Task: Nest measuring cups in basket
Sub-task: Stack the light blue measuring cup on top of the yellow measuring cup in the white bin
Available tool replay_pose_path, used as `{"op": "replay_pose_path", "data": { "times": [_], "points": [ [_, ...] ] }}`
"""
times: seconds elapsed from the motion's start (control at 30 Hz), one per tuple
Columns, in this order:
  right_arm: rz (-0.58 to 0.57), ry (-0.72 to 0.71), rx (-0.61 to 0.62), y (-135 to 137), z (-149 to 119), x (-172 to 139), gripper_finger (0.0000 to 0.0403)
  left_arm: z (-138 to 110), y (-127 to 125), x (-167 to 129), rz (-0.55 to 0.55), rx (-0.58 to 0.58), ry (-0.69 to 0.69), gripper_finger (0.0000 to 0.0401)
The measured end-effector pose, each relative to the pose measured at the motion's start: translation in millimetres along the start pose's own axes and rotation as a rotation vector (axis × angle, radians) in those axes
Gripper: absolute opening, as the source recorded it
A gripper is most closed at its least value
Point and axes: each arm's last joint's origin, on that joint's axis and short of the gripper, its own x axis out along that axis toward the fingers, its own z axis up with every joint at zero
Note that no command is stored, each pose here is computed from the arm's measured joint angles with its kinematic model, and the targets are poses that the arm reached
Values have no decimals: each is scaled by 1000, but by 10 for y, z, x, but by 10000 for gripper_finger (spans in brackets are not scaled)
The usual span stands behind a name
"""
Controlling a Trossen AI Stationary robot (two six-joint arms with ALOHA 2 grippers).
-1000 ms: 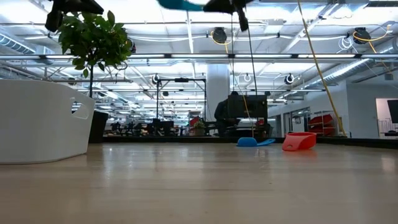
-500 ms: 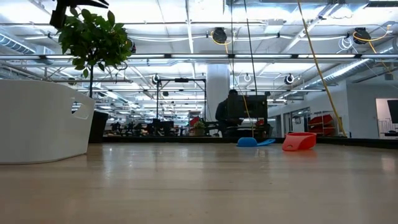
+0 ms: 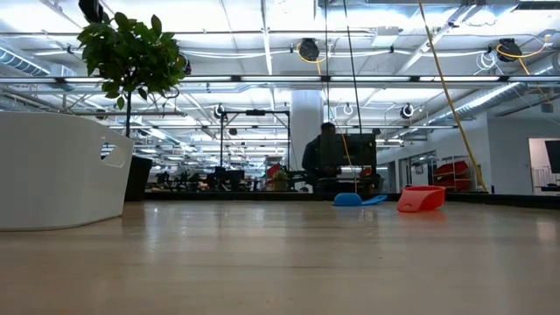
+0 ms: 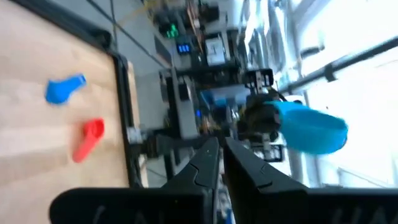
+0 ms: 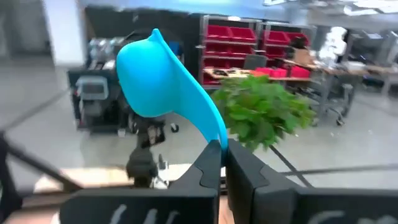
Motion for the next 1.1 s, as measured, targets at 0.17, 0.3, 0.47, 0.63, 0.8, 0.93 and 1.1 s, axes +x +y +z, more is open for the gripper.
{"op": "replay_pose_path", "data": {
  "times": [0.17,0.3,0.47,0.63,0.8,0.93,1.1],
  "points": [
    [57,9,-334,297,-34,35,0,-16,-7,2,-11,-79,55,26],
    [-43,16,-609,494,-5,4,0,-26,-27,-1,-34,-99,98,27],
    [-154,49,-801,604,26,-31,0,-40,-41,-3,-50,-115,155,81],
    [-213,98,-1017,697,8,-12,0,-50,-37,-4,-46,-147,187,190],
    [-242,136,-1175,815,-49,120,0,-88,-25,44,-24,-207,234,264],
    [-219,161,-1264,900,-107,296,0,-133,-28,108,-21,-233,291,275],
    [-221,154,-1322,945,-73,433,0,-154,-88,159,-80,-258,316,250]
  ]
}}
